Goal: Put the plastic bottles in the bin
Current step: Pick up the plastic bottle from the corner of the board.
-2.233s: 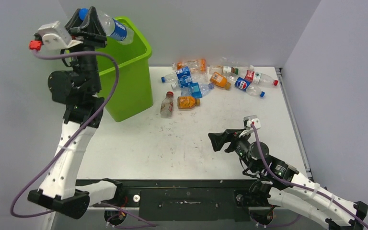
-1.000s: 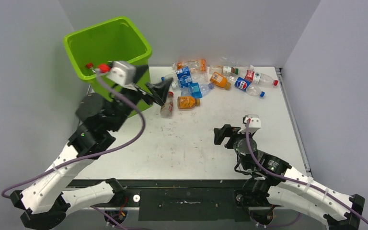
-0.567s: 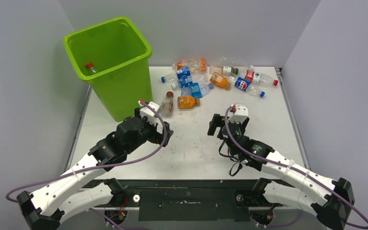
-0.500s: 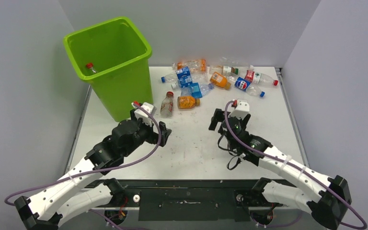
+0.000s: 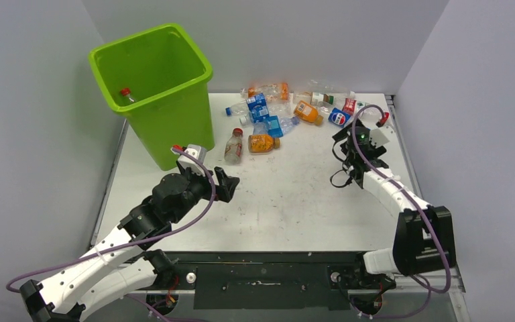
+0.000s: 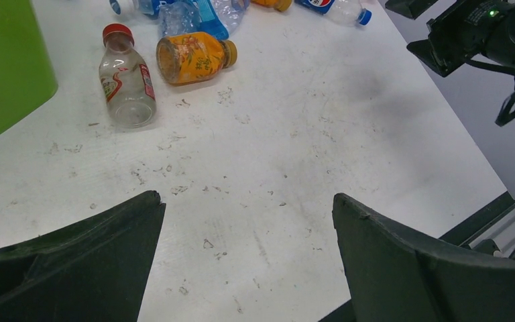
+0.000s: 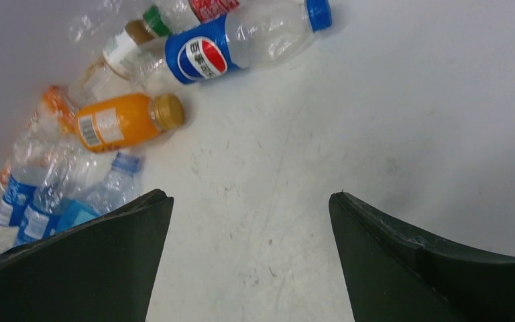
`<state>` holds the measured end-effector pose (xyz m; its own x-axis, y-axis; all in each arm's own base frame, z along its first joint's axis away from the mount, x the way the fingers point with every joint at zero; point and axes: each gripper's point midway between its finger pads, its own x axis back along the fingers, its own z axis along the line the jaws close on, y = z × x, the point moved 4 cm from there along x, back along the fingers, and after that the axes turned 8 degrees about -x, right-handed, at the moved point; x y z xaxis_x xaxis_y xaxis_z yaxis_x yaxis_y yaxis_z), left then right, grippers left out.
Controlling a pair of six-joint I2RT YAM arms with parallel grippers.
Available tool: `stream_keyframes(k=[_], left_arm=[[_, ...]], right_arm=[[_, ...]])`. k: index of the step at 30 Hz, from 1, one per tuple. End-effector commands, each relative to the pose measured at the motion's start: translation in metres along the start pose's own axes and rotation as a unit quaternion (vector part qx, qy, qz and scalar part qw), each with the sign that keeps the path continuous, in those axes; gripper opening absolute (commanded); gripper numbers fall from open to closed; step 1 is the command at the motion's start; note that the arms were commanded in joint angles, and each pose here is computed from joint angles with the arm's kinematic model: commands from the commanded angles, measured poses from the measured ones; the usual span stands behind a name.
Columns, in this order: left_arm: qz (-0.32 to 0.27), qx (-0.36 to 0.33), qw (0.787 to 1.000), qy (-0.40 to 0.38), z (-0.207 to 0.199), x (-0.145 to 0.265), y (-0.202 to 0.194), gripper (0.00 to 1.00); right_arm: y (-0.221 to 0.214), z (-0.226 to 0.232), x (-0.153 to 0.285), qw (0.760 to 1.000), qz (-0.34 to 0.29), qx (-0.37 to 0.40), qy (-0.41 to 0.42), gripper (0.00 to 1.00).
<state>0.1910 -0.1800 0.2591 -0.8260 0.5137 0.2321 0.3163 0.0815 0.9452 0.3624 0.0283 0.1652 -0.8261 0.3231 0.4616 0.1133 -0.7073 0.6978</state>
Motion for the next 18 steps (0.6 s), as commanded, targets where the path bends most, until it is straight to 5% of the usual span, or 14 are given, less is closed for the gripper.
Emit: stream_keyframes(k=[1,10,18], left_arm=[[-0.034,0.012,0.999,0.009,0.001,0.002,0.015,0.96],[-0.033,0.002,0.999,0.031,0.008,0.000,0.008,0.96],[-0.010,-0.018,0.999,0.036,0.009,-0.011,-0.001,0.96]], right_arm=[[0.062,0.032,-0.041,0.990,-0.069,-0.114,0.044,0.90],[0.119,-0.006,-0.153,0.980,-0.099,-0.174,-0.021,0.90],[0.125,-0.017,-0.230,0.972,-0.087,-0.220,-0.006,0.90]])
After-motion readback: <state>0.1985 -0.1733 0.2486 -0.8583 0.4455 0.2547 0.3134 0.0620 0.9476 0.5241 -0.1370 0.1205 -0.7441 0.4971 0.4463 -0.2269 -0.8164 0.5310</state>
